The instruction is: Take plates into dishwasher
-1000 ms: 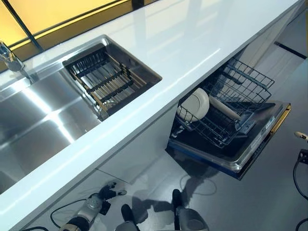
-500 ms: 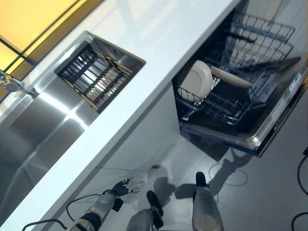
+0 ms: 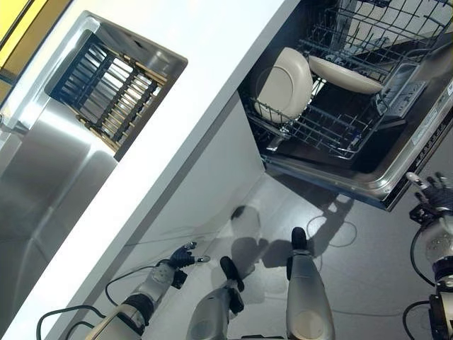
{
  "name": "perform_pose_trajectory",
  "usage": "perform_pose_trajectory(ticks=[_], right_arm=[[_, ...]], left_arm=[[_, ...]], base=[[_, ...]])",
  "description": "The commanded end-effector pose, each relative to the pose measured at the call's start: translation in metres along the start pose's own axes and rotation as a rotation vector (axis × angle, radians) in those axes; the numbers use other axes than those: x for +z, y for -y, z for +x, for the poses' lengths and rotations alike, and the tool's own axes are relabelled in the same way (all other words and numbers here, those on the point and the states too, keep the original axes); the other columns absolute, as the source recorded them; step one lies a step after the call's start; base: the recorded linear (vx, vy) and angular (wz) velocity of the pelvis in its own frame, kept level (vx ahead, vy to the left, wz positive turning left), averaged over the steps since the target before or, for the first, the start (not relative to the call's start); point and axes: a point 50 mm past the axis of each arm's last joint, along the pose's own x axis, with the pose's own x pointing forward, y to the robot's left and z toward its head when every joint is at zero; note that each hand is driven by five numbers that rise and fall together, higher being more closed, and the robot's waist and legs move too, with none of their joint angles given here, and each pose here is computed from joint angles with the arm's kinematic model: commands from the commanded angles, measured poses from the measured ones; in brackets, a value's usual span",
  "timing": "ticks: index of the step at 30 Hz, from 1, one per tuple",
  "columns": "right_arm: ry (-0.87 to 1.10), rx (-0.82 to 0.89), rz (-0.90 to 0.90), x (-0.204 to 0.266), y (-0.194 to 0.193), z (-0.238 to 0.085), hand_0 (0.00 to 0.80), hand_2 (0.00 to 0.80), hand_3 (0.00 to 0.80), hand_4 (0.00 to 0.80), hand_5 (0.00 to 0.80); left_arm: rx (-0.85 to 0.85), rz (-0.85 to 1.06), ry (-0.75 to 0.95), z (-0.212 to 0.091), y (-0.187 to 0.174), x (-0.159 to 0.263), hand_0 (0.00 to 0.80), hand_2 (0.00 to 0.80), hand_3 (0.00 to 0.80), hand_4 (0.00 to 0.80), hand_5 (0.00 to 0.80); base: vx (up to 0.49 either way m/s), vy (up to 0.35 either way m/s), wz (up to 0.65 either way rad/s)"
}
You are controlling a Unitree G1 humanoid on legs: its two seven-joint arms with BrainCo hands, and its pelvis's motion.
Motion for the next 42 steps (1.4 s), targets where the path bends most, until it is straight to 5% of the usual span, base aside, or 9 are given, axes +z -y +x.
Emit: perform_pose_trajectory(ticks=[1, 12, 42], right_arm=[[0.093, 0.171, 0.028, 0.012, -0.029, 0.005, 0.000, 0.000, 0.000, 0.000, 0.000], [0.079, 0.441, -0.009, 0.003, -0.081, 0.003, 0.000, 0.000, 0.000, 0.000, 0.000], [0.157, 0.738, -0.116, 0.024, -0.156, -0.012, 0.000, 0.000, 0.000, 0.000, 0.000]], left_arm=[[0.040, 0.024, -0.013, -0.003, -0.022, -0.003, 0.000, 0.000, 0.000, 0.000, 0.000], [0.034, 0.062, -0.012, 0.000, -0.029, 0.007, 0.000, 0.000, 0.000, 0.000, 0.000], [0.012, 0.088, -0.023, -0.001, -0.025, 0.005, 0.000, 0.000, 0.000, 0.000, 0.000]], base=[[-0.029, -0.031, 0.05], [-0.009, -0.030, 0.01], [0.009, 0.002, -0.02]])
